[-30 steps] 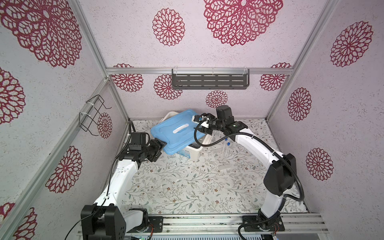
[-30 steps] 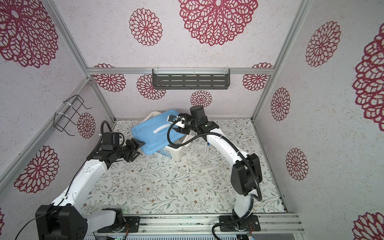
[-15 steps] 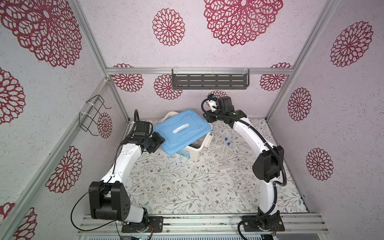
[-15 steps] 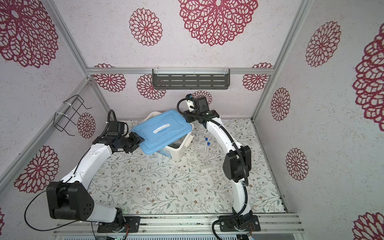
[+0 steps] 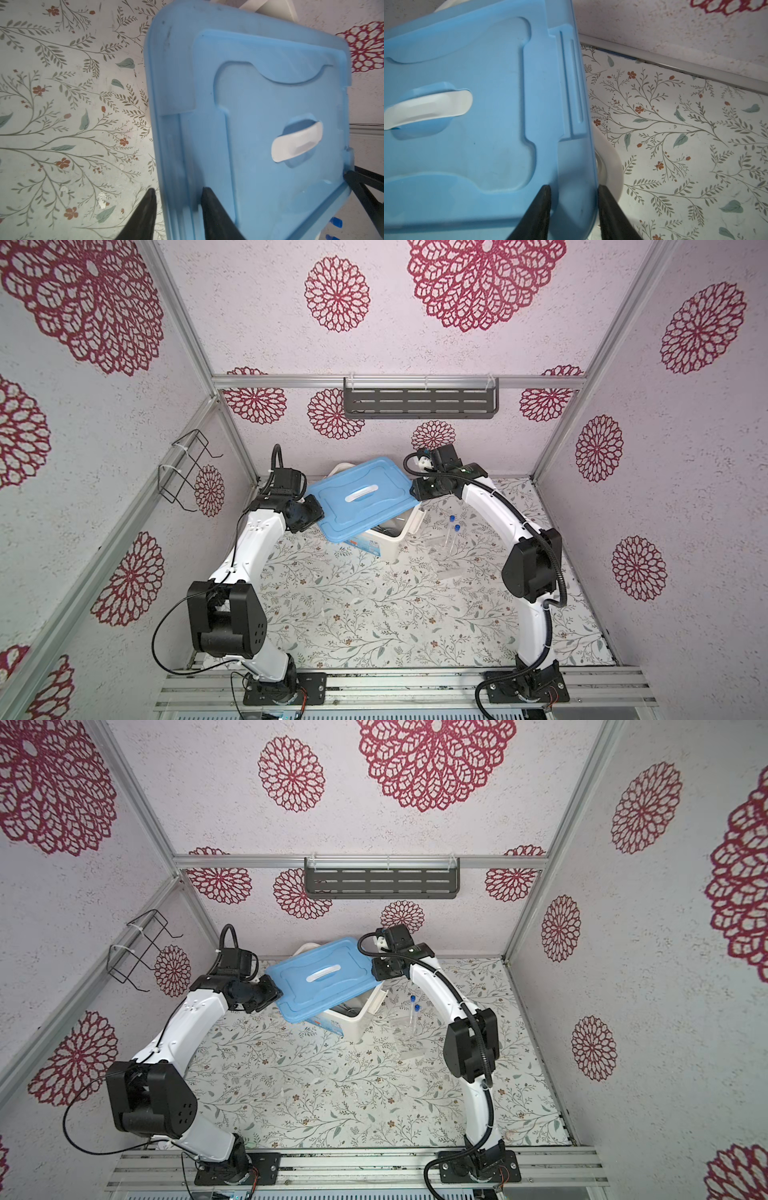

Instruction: Organize the chemistry lab equipment

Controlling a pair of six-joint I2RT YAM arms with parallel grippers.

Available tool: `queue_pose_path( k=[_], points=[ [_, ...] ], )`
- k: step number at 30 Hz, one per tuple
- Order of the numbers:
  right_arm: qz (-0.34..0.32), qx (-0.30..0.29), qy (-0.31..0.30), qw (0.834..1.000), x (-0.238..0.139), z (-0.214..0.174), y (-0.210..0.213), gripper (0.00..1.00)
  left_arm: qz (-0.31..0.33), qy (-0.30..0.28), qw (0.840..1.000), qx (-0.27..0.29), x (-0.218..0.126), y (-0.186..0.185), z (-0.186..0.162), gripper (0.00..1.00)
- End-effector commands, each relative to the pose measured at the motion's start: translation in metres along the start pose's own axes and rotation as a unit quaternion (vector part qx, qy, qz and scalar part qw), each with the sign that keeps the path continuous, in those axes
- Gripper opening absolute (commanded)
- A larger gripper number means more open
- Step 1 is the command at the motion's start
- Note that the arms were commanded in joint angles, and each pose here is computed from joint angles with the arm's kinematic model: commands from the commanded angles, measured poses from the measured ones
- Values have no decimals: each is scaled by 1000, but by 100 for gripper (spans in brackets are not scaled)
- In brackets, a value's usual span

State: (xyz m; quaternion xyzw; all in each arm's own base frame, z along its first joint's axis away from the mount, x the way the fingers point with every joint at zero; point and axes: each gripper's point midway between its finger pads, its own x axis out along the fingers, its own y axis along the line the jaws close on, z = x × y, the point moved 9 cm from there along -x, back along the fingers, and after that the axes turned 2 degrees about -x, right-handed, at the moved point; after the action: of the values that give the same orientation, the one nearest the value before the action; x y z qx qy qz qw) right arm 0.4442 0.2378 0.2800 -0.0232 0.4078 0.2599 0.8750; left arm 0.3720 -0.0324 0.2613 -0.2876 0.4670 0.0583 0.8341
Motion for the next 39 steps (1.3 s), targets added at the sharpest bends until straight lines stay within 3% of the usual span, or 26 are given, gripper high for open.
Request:
queue_pose_path(
  k=[1,7,19,22,36,39],
  points=[
    [22,3,12,1000,-20,-9,17,39,32,1,999,40,5,4,6,38],
    [35,5,-1,999,-35,-21,33,37,81,8,994,75,11,9,12,35],
    [45,1,-5,999,-58,-51,63,36,76,-15,990,114,15,-6,36,31],
    [46,16,-5,999,-63,-59,65,36,70,-16,991,113,18,-10,42,27],
    [64,95,-29,993,-76,-79,73,38,63,-60,991,102,19,-25,60,27],
    [69,98,-28,992,-77,-77,75,39,65,-63,988,122,26,-33,58,26]
  ],
)
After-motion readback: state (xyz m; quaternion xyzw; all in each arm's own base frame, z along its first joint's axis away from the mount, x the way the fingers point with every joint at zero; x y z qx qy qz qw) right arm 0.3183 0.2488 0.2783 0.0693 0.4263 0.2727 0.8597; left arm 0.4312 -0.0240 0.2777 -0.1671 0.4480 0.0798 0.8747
